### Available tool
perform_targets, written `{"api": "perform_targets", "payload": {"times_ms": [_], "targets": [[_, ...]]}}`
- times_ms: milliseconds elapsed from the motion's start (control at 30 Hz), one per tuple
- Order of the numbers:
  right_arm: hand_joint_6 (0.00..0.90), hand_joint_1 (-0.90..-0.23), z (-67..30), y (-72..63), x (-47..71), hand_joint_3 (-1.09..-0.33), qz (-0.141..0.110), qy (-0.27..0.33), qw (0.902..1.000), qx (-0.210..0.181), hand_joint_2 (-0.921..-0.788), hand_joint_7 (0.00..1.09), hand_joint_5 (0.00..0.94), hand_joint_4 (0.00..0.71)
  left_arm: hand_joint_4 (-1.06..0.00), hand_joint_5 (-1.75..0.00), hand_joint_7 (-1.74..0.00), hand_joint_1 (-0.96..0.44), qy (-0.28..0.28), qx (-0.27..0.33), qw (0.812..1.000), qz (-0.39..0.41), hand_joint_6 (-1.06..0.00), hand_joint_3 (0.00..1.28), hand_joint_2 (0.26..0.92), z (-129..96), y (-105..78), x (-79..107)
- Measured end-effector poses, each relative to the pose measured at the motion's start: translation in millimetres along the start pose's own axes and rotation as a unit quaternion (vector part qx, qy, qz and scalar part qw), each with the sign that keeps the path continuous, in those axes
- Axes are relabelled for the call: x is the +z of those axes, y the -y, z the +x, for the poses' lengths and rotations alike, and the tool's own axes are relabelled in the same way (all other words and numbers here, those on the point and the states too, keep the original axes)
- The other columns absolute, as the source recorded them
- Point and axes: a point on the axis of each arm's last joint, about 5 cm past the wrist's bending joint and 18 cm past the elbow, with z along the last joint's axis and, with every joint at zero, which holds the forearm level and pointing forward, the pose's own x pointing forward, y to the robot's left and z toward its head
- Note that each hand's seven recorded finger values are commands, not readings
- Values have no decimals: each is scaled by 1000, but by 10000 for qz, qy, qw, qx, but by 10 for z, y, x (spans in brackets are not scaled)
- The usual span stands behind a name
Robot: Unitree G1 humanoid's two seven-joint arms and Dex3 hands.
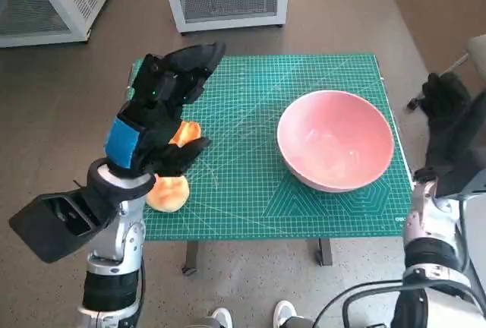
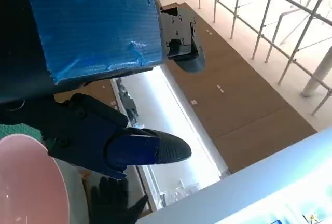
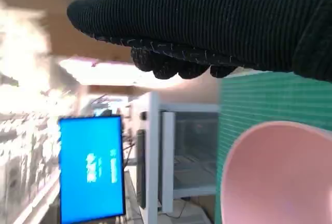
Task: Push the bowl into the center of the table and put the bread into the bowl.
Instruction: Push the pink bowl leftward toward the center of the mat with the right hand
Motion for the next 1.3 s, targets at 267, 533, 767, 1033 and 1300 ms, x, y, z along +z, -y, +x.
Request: {"api": "perform_targets", "payload": {"times_ms": [267,533,767,1033,1300], "targets": [[127,-417,-52,-23,-113,-638,217,-529,9984,19,-921,495,0,306,-223,-11,-783,-572,-11,-14,10000,27,1,318,921,-3,-6,2],[128,-415,-90,-120,-201,-643,362,-931,9950,94,-921,472,3,313,-223,-11,-780,-580,-34,-10,10000,66,1,314,921,-21,-19,8],[131,-416,-97,-283,-246,-662,563,-1102,9920,234,-921,449,5,319,-224,-12,-776,-587,-110,10,9999,108,1,310,921,-65,-38,6],[150,-441,-97,-469,-271,-665,845,-1207,9884,368,-921,435,8,330,-227,-14,-756,-598,-155,58,9997,156,1,301,921,-115,-59,16],[156,-448,-78,-648,-259,-664,1077,-1228,9852,527,-921,434,14,347,-236,-15,-682,-596,-132,138,9995,242,-24,295,921,-168,-95,39]]}}
